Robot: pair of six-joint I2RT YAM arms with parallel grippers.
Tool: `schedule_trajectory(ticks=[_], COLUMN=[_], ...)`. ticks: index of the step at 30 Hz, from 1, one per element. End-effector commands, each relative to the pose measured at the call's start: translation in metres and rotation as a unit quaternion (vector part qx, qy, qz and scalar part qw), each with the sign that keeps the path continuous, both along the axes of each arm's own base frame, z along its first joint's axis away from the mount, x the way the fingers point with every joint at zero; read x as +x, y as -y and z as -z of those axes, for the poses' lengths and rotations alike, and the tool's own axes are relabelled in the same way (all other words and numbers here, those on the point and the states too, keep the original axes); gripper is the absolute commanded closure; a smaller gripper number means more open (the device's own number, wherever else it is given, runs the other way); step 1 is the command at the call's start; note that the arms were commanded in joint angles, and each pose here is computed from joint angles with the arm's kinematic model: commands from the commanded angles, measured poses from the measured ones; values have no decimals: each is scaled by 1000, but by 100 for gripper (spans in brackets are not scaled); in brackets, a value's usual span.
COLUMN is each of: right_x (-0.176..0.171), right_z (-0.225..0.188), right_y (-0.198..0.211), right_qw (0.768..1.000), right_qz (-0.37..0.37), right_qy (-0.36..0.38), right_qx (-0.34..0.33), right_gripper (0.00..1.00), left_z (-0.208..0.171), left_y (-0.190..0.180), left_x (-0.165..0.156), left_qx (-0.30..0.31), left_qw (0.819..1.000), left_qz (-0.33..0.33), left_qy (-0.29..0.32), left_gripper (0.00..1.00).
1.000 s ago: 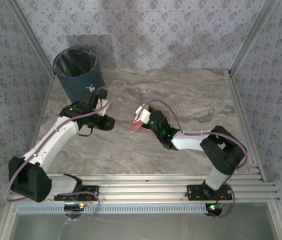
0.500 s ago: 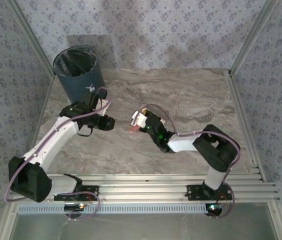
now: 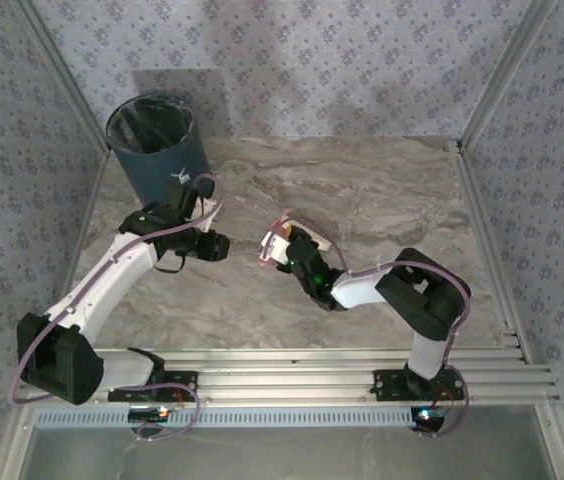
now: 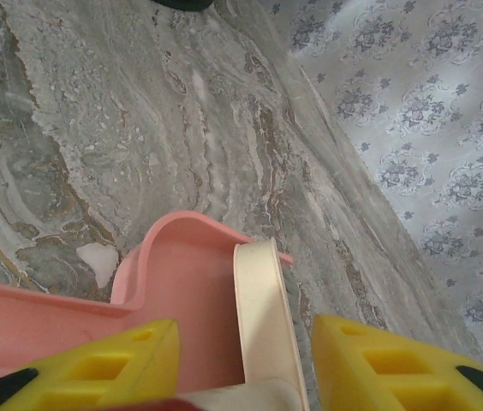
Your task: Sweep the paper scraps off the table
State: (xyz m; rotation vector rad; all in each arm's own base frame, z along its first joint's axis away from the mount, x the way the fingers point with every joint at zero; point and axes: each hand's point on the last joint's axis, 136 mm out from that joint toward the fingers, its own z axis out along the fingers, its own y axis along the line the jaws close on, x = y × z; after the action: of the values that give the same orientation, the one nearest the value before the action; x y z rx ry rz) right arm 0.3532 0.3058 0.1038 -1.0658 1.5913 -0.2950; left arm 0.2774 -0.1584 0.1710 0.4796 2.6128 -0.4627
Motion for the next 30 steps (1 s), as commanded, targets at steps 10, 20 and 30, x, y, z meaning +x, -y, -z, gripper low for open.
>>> schedule_trajectory(ticks=[10,20,30], right_x=[-8,-15,-20], right_z=[10,25,37], right_y=[1,3,8], right_qw=[1000,1000,999], right_qz=[6,8,18], right_qy=[-5,-21,-26], right_qx=[-2,-13,-20], right_gripper=[41,35,24], left_z=[-2,-1,-1], left_y=[-2,-1,-1], left_x=[-1,-2,-2], left_qx=[-2,-3,-2], left_qw=[1000,1000,1000], left_qz=[3,6,7], left_qy=[1,-3,-4], left_gripper=[57,57,57])
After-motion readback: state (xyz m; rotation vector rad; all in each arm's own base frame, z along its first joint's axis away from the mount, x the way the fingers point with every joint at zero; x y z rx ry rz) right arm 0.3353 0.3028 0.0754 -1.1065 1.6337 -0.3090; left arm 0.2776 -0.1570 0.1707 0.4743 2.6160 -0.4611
